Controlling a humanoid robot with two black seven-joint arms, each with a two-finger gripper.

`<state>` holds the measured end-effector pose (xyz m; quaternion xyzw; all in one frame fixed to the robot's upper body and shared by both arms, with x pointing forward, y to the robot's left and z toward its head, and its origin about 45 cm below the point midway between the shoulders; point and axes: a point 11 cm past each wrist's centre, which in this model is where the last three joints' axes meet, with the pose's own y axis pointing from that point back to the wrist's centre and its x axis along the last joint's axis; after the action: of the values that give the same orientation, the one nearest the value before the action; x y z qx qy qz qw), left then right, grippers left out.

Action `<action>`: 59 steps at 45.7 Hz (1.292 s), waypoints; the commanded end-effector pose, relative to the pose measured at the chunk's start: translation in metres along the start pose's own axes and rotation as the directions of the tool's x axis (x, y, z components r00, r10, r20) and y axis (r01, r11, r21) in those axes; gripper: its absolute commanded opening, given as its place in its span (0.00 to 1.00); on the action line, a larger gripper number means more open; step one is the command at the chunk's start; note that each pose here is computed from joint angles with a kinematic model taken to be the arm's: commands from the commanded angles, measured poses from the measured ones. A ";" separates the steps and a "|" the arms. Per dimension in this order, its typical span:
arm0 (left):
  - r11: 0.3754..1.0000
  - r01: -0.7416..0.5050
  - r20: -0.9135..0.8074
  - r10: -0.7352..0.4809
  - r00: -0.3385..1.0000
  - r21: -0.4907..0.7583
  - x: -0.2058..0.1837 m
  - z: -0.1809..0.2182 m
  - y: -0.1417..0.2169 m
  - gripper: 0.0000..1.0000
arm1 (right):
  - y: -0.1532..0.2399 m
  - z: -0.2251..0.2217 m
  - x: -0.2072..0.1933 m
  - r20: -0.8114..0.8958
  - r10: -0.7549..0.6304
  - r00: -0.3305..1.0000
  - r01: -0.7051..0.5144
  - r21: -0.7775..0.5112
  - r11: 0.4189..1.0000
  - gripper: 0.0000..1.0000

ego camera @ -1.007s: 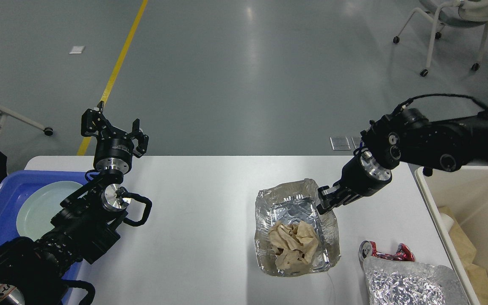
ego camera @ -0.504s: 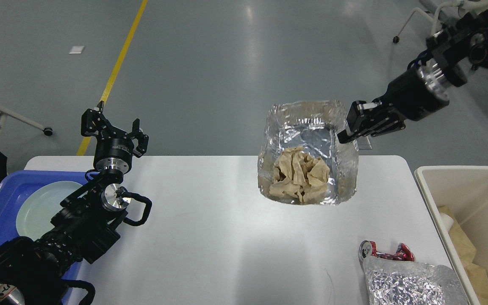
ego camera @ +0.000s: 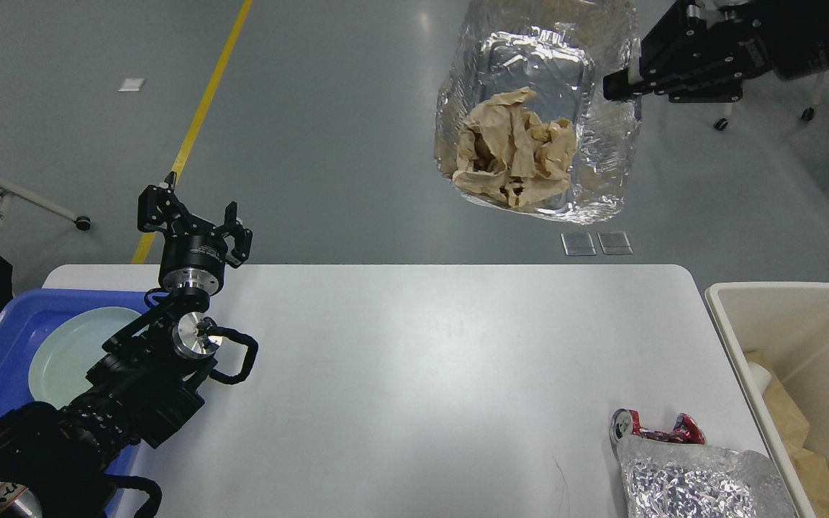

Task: Tidy desktop
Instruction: 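Lift the foil packet and carry it toward the white bin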

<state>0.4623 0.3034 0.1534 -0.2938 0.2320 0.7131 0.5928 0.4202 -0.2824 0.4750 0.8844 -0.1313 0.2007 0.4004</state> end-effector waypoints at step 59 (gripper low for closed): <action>1.000 0.000 0.000 0.000 1.000 0.000 0.000 0.000 0.000 1.00 | 0.055 0.330 -0.105 0.188 0.152 0.970 0.058 -0.790 0.610 0.46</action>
<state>0.4624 0.3034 0.1534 -0.2939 0.2320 0.7131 0.5927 0.3854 -0.5641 0.2662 0.6293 -0.2749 0.0190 0.7267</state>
